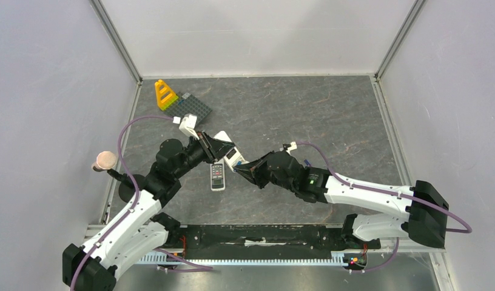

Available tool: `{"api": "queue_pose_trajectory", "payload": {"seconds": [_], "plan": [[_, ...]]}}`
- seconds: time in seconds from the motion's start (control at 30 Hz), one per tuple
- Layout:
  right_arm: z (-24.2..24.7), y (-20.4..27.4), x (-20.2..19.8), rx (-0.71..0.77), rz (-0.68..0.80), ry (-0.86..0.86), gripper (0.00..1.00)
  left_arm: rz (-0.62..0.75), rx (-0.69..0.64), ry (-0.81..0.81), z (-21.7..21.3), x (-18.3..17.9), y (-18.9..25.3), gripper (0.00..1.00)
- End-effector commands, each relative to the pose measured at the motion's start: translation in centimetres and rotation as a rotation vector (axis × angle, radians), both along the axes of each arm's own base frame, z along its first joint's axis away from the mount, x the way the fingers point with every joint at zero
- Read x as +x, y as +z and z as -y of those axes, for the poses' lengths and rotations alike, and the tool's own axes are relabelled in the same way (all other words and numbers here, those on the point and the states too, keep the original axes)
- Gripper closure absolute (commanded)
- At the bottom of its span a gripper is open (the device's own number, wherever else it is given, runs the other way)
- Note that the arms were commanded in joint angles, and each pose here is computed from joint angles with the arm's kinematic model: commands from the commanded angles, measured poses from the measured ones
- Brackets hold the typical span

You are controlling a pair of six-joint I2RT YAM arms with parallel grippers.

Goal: Load the batteries into the remote control

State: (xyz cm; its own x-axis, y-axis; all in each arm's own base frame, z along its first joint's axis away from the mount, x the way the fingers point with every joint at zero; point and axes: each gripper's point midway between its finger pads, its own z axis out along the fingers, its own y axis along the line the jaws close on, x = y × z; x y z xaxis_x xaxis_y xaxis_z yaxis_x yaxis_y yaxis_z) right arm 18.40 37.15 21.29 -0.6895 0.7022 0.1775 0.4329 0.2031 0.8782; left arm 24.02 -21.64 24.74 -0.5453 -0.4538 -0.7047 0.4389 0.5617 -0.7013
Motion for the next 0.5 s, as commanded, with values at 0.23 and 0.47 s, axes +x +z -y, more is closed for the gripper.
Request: {"api": "queue_pose_trajectory", "payload": {"seconds": [0.23, 0.47], "plan": [[1.8, -1.1, 2.5, -0.005, -0.059, -0.105, 1.0, -0.01, -0.06, -0.048, 1.1, -0.1, 3.1, 0.98], [2.6, -1.1, 3.0, 0.013, -0.066, -0.107, 0.94, -0.029, -0.076, -0.074, 1.6, -0.2, 3.3, 0.98]]}}
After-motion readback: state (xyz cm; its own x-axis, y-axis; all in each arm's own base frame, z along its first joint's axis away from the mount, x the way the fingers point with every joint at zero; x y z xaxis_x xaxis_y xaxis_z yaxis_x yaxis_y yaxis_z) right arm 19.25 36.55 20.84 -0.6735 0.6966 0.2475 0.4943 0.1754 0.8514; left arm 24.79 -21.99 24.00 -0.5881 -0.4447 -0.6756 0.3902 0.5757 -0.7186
